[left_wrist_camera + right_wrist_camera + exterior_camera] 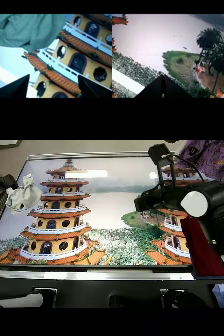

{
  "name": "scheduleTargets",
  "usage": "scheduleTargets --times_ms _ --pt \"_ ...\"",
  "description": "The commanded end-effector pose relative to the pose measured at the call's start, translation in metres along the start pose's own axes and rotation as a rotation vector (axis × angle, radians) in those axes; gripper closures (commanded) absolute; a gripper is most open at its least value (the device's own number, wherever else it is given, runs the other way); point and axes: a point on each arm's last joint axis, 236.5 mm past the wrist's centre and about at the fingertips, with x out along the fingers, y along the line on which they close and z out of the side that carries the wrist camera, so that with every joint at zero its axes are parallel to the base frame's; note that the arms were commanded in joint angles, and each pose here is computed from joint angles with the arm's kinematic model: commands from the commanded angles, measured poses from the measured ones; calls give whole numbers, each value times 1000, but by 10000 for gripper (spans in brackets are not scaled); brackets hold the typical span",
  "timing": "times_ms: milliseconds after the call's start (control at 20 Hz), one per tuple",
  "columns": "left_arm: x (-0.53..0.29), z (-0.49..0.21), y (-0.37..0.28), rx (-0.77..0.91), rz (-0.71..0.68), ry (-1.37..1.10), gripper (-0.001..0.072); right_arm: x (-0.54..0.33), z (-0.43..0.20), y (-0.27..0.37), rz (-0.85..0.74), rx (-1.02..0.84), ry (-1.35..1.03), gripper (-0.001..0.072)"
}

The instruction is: Fold the clothes and pants, and hang the long-sleeved shirts on hangers.

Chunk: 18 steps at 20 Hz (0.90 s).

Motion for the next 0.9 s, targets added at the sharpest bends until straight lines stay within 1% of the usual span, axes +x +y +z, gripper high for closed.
scheduleTargets --times_ms 0,100,250,500,550,600,650,750,850 --pt "95 11 43 -49 81 25 -13 -1 0 0 1 0 -2 682" --pt "144 3 47 -44 80 22 -13 -1 0 0 1 0 -2 682" --pt "194 -2 44 -34 59 -24 -13 -1 0 0 1 0 -2 682" --pt "236 -32 48 -28 65 26 -13 -1 0 0 1 0 -2 682" --pt "239 -35 48 -28 66 32 3 -1 0 0 1 0 -2 682" --pt "239 -35 47 -33 63 35 232 -1 0 0 1 0 -2 682" --pt "234 -38 43 -51 48 55 673 -1 0 0 1 0 -2 682" --pt "220 -35 27 -70 -7 84 690 -1 0 0 1 0 -2 682" --pt "196 -32 1 -36 -77 115 693 -1 0 0 1 0 -2 682"
